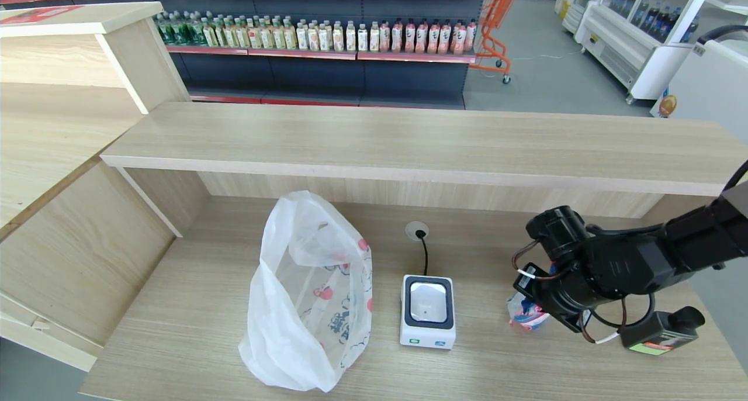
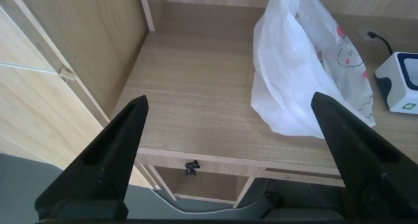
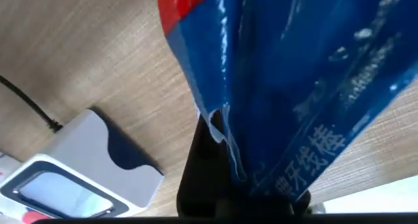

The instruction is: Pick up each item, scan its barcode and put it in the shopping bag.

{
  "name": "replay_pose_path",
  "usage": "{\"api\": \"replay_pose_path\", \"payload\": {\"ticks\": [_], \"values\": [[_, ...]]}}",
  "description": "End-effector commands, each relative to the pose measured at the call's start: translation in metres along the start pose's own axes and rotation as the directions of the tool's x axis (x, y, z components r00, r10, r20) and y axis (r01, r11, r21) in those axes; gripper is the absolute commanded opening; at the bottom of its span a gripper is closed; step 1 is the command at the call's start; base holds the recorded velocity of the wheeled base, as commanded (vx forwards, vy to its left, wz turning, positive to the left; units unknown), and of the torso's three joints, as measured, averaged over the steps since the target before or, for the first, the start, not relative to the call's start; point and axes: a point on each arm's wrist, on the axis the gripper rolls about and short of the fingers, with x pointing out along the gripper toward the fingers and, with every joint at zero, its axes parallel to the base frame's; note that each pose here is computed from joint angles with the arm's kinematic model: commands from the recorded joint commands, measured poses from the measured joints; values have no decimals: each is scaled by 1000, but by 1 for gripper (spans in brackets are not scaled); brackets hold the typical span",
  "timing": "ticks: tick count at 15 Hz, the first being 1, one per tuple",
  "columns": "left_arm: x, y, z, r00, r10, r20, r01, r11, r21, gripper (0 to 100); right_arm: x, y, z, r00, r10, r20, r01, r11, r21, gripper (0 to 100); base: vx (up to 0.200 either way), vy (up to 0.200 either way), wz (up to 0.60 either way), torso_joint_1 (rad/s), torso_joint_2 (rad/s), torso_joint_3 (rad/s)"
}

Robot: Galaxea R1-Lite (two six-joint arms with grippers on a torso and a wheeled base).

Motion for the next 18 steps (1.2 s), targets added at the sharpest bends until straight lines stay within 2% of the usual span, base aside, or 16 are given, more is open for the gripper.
{"api": "replay_pose_path", "payload": {"ticks": [1,4,6,8,9,10,11,13,15,17,18], "values": [[0,0,0,1000,0,1,0,1000,0,100,-6,-9,-2,1000,-11,-4,11,999,-39,0,0,0,0,0,0,0],[0,0,0,1000,0,1,0,1000,0,100,-28,-20,9,999,14,34,-13,999,-53,0,0,0,0,0,0,0],[0,0,0,1000,2,1,-2,1000,0,100,-55,-25,19,993,109,52,-105,992,-70,0,0,0,0,0,0,0],[0,0,0,1000,2,1,-2,1000,0,100,-101,-43,30,951,309,15,-300,931,-206,0,0,0,0,0,0,0],[0,0,0,1000,0,1,0,1000,0,100,-117,-58,28,925,377,-39,-371,878,-303,0,0,0,0,0,0,0],[0,0,0,1000,0,1,0,1000,0,100,-132,-76,22,877,463,-129,-473,783,-405,0,0,0,0,0,0,0],[0,0,0,1000,0,1,0,1000,0,100,-141,-90,18,826,526,-206,-554,687,-471,0,0,0,0,0,0,0],[0,0,0,1000,0,1,0,1000,0,100,-152,-105,5,710,615,-341,-674,454,-583,0,0,0,0,0,0,0],[0,0,0,1000,2,-1,-2,1000,0,100,-156,-107,-3,619,654,-435,-738,295,-607,0,0,0,0,0,0,0],[0,0,0,1000,0,1,0,1000,0,100,-166,-103,-15,532,674,-512,-789,174,-590,0,0,0,0,0,0,0],[0,0,0,1000,0,1,0,1000,0,100,-171,-101,-18,500,682,-534,-803,134,-580,0,0,0,0,0,0,0]]}}
